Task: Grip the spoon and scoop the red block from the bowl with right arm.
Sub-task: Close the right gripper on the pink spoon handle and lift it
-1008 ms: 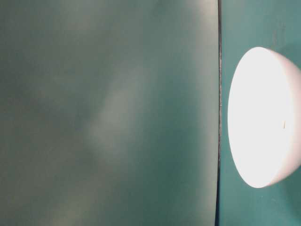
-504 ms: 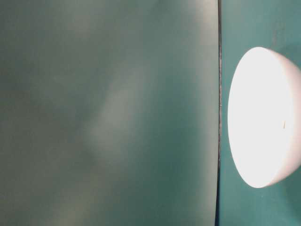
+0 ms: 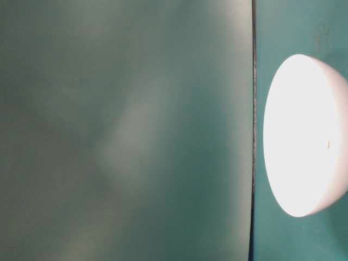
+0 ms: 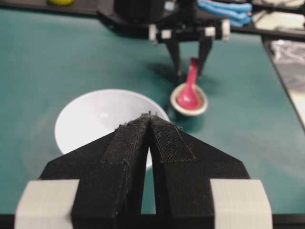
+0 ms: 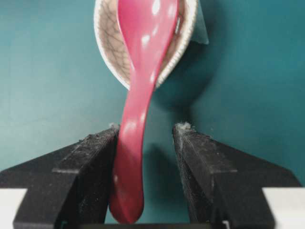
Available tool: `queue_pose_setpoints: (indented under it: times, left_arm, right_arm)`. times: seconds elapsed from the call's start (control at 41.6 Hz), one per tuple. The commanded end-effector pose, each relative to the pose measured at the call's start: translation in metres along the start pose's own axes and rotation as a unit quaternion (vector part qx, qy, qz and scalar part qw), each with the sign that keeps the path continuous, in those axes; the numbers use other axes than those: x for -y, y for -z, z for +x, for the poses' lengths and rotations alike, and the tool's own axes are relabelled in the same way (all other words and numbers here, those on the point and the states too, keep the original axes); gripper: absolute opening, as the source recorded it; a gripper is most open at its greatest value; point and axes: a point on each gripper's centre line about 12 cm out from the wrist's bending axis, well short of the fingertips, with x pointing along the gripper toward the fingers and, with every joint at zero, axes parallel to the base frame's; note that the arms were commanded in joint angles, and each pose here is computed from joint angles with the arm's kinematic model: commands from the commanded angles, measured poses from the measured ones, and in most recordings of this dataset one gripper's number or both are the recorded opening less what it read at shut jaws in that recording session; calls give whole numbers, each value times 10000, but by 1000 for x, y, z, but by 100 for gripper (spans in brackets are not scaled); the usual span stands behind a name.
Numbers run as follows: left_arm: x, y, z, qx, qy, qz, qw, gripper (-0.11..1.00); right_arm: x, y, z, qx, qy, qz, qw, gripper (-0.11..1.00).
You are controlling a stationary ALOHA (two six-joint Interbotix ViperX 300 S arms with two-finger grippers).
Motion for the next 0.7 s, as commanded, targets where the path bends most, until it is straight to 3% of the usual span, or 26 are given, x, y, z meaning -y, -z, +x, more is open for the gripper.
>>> queue_pose_setpoints:
  times: [0.0,0.504,0.672]
  left_arm:
    - [2,-10,2,82,25,16,10000,0]
    - [1,-8,2,14,16,9,10000,0]
    - [1,-7,2,-24,11,-114,9999,0]
  right_arm:
    - [-1,-3,-1,105,-36,-23,9999,53]
    - [2,-10,-4,466,-32,-240,9986,53]
    - [1,-12,-4,548,-36,-282,9981,53]
